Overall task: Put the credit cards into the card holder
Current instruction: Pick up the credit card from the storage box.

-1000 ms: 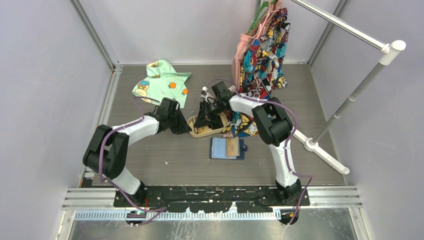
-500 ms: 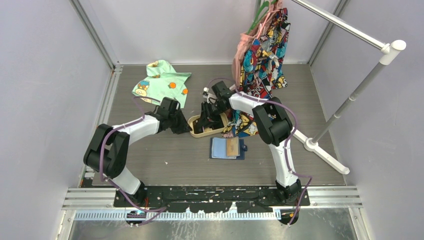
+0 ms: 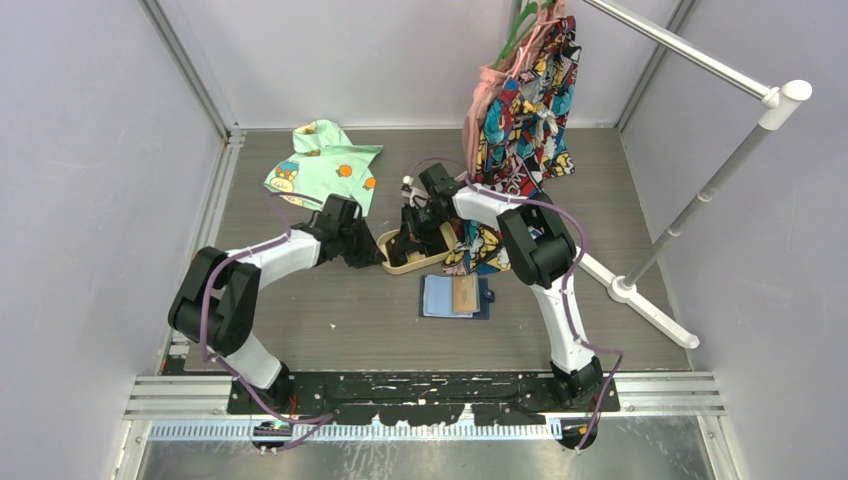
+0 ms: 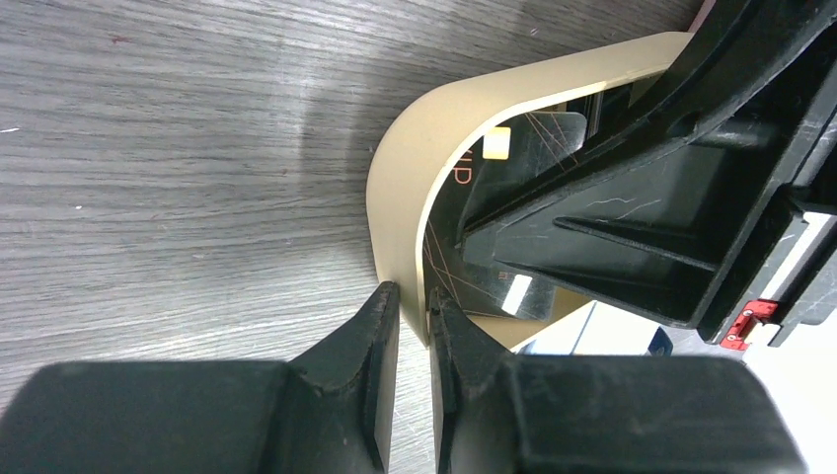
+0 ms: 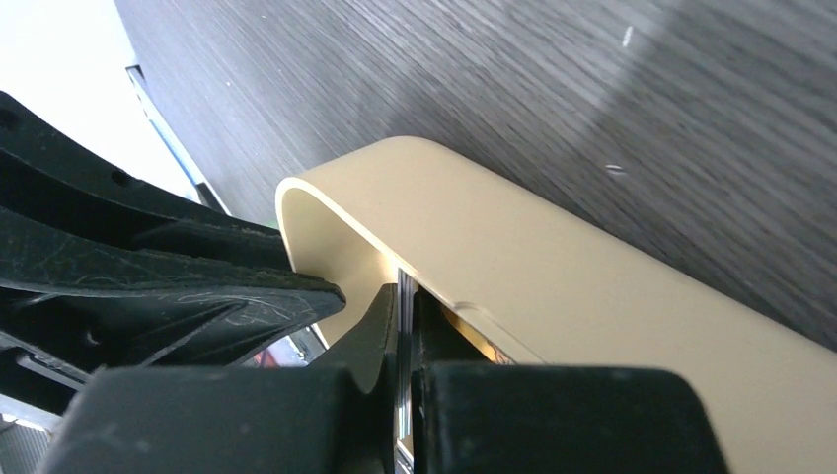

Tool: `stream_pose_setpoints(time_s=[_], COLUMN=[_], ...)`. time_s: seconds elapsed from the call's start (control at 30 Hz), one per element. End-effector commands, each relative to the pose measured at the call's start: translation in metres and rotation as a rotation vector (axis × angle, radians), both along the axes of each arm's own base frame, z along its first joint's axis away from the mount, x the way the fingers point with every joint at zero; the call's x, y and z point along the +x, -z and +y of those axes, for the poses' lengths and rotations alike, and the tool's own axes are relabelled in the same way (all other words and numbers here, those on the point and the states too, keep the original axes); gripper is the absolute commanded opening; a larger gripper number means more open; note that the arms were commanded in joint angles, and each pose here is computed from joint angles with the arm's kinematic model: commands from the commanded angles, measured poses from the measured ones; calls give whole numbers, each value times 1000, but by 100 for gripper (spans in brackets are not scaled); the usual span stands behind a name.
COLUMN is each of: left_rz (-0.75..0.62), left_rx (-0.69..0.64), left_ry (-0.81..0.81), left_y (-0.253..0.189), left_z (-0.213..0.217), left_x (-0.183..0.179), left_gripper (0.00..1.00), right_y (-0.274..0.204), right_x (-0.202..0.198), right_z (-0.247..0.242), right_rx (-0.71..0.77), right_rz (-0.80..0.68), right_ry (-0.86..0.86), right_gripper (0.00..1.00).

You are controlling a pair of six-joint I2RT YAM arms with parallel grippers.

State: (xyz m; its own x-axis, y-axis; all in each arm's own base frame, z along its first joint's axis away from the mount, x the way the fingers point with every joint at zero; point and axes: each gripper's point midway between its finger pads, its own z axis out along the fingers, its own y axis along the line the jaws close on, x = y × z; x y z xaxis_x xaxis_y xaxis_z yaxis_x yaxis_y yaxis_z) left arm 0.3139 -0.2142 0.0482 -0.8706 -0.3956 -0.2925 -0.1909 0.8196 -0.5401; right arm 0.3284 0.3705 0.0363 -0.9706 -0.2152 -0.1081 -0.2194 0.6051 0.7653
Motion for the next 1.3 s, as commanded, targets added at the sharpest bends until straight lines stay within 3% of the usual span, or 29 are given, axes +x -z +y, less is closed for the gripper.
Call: stream_pose_setpoints(time_s=[0.0,0.2,0.37,0.47,1.27], left_rz=[-69,-104,-136,-153,-208], left_rx=[-30,-39,-33,-22,-26], left_ry=[28,29,25,19,20], left_y=[-20,-29,-38,-43,-61], left_z=[-9,-9,-6,-2,7], left_x=[10,11,12,12,5], left_gripper=[20,26,39,41,41], right_y=[-29,-47,-48,-47,-55], right_x=[10,13,9,9,20], right_z=[-7,-13,-11,-10,-35], right_rx=[9,72,102,107,63], right_rz=[-87,-91,-61,-45,-94], right_ry=[-3,0,-14,-13,34], right_gripper=[1,2,22,28,28])
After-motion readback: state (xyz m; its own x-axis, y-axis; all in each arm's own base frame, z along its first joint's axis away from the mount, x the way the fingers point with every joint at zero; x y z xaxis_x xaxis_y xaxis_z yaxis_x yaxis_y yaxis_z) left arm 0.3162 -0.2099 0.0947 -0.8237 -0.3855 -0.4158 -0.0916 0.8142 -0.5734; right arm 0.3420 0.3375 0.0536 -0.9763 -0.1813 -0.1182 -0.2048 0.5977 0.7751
